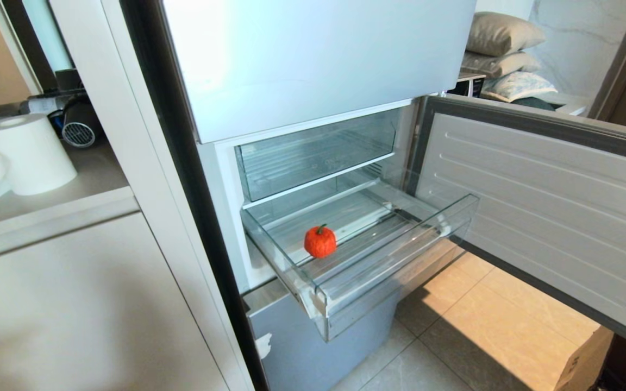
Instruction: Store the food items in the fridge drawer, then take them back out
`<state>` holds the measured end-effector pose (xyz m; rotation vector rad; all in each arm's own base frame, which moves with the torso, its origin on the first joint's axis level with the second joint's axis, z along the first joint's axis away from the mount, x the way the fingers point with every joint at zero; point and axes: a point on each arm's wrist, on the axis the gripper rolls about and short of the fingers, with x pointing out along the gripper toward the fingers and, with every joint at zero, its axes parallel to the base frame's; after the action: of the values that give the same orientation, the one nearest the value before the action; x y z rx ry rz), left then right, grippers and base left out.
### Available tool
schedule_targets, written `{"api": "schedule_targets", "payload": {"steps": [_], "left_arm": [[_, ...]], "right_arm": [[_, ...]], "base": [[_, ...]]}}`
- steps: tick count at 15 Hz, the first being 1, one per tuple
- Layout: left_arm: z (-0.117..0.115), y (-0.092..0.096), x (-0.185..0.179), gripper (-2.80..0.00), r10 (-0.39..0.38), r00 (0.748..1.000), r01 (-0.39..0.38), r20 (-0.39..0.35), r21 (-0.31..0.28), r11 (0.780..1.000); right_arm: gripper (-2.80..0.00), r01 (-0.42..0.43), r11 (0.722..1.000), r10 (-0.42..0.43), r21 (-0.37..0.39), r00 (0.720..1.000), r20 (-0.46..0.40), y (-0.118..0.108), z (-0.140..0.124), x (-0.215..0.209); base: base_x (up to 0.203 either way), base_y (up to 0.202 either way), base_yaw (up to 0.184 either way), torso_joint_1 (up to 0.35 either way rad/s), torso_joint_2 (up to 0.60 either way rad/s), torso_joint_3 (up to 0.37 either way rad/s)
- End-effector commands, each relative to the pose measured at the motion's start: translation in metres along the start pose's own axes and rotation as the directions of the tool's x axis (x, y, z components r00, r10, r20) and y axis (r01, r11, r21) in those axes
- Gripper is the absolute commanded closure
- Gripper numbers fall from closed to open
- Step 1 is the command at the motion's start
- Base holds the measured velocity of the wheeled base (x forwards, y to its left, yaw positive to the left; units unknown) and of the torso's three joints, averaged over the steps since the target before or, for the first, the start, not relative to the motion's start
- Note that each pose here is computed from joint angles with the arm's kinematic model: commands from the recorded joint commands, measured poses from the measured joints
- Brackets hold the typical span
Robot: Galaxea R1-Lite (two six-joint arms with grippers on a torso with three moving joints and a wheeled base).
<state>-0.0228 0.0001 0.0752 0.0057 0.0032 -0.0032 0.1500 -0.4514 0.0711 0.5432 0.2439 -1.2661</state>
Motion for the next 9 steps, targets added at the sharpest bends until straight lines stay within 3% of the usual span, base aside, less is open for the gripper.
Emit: {"api": "schedule_targets", "payload": {"steps": [1,6,9], "left_arm": [[0.000,0.000,0.000,0.00,0.000,1.000,0.000,-0.001,0.000,1.000],[0.000,0.000,0.000,0.00,0.000,1.000,0.000,-0.001,0.000,1.000],[0.000,0.000,0.000,0.00,0.000,1.000,0.000,-0.001,0.000,1.000]], "right_arm": [[-2.80,-0.005,1.000,0.005,0.000,1.000,0.014,0.002,0.004,-0.002],[-2.80,-0.036,0.999,0.036,-0.008,0.998,0.041,0.014,0.015,-0.013],[-2.80,-0.072,0.997,0.074,-0.021,0.994,0.082,0.032,0.031,-0.040]], "base": [[0.000,0.000,0.000,0.000,0.00,0.000],[0.000,0.000,0.000,0.000,0.00,0.000],[0.000,0.000,0.000,0.000,0.00,0.000]]}}
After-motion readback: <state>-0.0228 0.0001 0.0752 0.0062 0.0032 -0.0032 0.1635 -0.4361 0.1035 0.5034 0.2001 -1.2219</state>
